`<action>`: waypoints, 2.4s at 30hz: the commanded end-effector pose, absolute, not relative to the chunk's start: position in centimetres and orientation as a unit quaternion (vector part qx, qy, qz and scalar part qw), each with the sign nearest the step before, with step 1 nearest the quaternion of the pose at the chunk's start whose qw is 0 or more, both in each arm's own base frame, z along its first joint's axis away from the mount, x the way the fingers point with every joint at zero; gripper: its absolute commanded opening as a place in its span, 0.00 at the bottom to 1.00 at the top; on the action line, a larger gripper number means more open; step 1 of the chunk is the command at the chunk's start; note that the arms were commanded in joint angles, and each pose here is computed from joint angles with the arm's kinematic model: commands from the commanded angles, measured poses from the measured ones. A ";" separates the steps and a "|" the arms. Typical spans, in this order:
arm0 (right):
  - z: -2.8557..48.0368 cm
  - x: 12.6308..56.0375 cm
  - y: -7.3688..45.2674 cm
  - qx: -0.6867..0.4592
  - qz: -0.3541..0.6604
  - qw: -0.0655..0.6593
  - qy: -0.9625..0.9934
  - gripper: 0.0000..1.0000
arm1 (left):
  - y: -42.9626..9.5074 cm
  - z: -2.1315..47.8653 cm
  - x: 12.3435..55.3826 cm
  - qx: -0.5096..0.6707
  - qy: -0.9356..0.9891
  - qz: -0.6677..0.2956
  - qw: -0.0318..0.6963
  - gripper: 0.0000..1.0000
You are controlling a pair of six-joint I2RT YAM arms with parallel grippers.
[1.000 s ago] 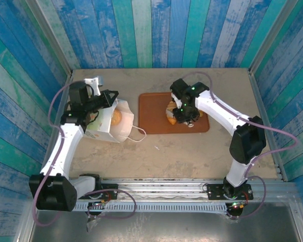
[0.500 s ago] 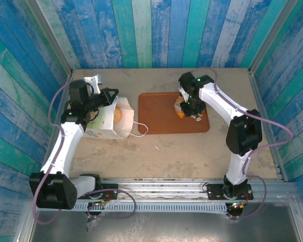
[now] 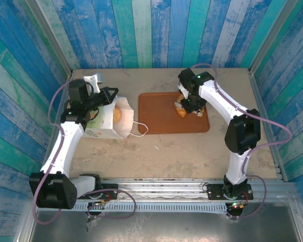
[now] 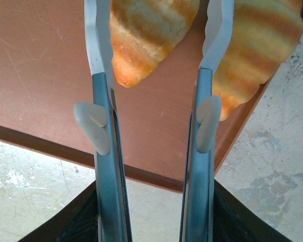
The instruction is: Take the fake bread out of the paper bag
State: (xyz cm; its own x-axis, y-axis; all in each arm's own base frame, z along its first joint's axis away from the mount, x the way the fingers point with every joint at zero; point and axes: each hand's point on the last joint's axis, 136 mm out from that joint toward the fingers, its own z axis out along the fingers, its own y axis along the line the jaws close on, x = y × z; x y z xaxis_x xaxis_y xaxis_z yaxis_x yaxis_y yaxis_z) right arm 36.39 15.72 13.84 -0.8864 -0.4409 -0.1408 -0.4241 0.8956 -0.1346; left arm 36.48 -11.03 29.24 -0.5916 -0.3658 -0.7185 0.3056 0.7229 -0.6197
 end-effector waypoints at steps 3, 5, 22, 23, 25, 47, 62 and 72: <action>13.9 35.7 15.8 -0.228 -0.041 0.064 0.971 0.51 | -11.2 30.5 37.1 -0.008 0.802 -0.374 0.465 0.00; 13.7 35.7 15.7 -0.228 -0.043 0.063 0.971 0.52 | -11.2 30.4 37.2 -0.009 0.802 -0.376 0.464 0.00; 13.9 35.4 14.4 -0.230 -0.075 0.057 0.969 0.47 | -11.2 30.1 37.0 -0.009 0.803 -0.376 0.463 0.00; 14.1 35.4 14.2 -0.228 -0.080 0.059 0.969 0.47 | -11.2 30.2 37.0 -0.008 0.802 -0.376 0.465 0.00; 14.2 35.5 14.2 -0.230 -0.080 0.061 0.968 0.47 | -11.1 30.2 37.0 -0.010 0.802 -0.375 0.464 0.00; 14.9 36.1 14.3 -0.238 -0.072 0.074 0.966 0.52 | -11.2 29.8 37.1 -0.012 0.803 -0.377 0.462 0.00; 14.2 36.0 14.0 -0.255 -0.077 0.067 0.962 0.49 | -11.2 29.8 37.0 -0.010 0.803 -0.375 0.463 0.00; 14.6 36.3 13.7 -0.260 -0.083 0.076 0.959 0.52 | -11.2 29.5 37.0 -0.011 0.803 -0.377 0.462 0.00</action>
